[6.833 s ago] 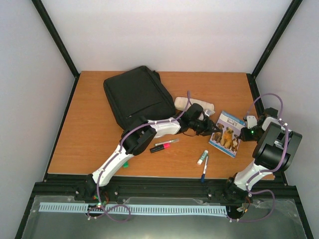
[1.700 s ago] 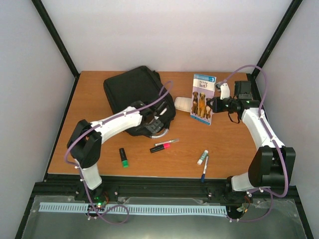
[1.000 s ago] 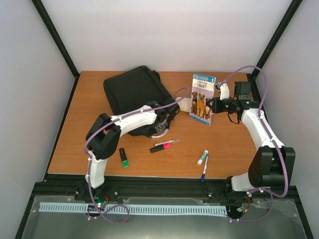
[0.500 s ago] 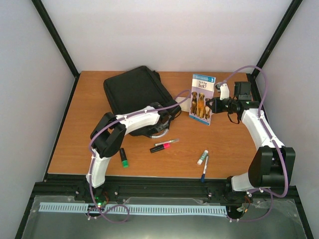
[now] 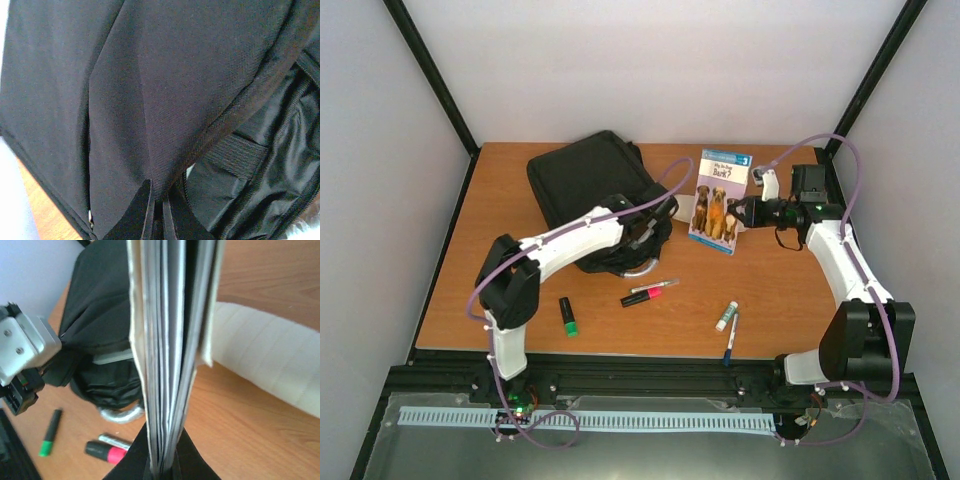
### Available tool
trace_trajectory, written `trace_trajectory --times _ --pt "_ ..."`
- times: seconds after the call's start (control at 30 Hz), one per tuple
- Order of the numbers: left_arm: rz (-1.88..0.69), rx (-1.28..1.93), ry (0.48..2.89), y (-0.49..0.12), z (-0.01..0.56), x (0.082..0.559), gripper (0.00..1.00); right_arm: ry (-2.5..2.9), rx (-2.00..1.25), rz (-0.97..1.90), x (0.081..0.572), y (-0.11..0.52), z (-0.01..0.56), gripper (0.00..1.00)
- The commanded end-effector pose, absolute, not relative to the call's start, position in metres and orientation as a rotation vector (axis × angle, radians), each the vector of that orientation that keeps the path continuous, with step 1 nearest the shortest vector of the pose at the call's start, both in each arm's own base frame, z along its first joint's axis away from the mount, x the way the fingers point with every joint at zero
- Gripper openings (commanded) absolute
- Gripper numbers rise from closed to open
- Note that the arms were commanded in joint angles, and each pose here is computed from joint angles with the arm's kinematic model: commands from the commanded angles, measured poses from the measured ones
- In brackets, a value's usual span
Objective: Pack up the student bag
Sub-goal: Place the book in the student bag.
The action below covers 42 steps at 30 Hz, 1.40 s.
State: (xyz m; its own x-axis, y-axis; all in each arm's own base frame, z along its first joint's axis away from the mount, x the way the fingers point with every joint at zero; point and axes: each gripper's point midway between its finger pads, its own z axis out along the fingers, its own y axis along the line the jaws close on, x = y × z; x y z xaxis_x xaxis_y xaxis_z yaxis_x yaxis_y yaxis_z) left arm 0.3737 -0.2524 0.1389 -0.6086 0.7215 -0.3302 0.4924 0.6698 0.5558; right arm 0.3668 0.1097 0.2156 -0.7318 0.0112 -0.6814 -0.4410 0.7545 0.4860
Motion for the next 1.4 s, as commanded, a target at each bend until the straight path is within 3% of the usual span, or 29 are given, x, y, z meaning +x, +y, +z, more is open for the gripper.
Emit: trace_trajectory --times 0.0,0.37,0.77,1.03,1.37 --pt "0.524 0.774 2.225 -0.246 0.197 0.381 0.01 2.212 -0.345 1.075 0.347 0.133 0.251 0.03" --pt "0.330 0.631 2.191 -0.234 0.234 0.386 0.01 2.346 -0.229 1.676 0.284 0.168 0.230 0.03" --pt "0.215 0.600 2.209 -0.237 0.234 0.387 0.01 2.507 -0.293 1.848 0.225 0.213 0.187 0.03" --pt "0.179 0.588 2.194 -0.236 0.243 0.382 0.01 2.522 -0.473 1.790 0.248 0.240 0.176 0.03" --pt "0.148 0.574 2.177 -0.235 0.252 0.380 0.01 2.470 -0.628 1.928 0.277 0.276 0.147 0.03"
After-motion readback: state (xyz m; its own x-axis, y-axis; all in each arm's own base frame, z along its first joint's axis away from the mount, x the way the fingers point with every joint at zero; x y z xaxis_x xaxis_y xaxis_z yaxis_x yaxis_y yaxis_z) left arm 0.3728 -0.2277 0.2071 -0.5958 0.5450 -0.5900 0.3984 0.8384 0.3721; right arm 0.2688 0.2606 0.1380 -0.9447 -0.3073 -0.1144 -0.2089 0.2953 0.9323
